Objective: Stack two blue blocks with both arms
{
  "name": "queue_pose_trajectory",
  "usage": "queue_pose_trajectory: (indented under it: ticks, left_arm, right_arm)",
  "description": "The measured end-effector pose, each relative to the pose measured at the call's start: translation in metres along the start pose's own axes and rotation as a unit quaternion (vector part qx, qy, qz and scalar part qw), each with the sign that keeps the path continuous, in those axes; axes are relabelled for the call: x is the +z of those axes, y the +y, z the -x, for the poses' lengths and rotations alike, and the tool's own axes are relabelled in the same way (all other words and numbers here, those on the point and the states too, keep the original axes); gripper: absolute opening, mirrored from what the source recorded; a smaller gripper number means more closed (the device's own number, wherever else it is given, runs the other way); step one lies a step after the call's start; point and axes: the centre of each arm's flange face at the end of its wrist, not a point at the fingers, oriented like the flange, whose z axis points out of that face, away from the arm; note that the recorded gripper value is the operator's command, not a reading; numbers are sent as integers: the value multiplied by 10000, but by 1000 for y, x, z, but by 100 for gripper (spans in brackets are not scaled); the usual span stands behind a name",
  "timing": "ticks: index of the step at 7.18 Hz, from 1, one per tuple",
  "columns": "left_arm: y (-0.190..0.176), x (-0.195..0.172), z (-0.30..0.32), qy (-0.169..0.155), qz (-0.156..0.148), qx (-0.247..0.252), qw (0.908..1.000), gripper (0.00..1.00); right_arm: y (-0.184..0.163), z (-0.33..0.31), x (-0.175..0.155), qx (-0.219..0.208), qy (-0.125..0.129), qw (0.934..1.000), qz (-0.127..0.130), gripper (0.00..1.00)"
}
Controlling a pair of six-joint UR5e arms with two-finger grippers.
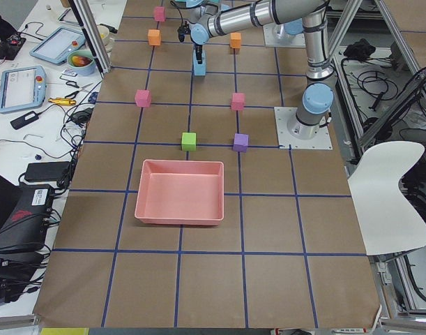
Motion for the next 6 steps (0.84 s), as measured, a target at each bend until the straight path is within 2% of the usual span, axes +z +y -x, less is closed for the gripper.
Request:
queue_pose_trajectory:
  ticks: [1, 4, 6]
  left_arm:
    - [-1, -5, 0, 9, -42, -4, 10000, 100]
    - [-11, -54, 29, 119, -331, -105, 9993, 100]
    - [-19, -107, 91, 119, -421, 184, 9989, 100]
  right_arm:
    - [0, 1, 1, -6, -5, 10000, 6, 100]
    - [-2, 1, 4, -7, -1, 10000, 37, 100]
    - [-3, 0, 5, -19, 16, 10000, 43, 100]
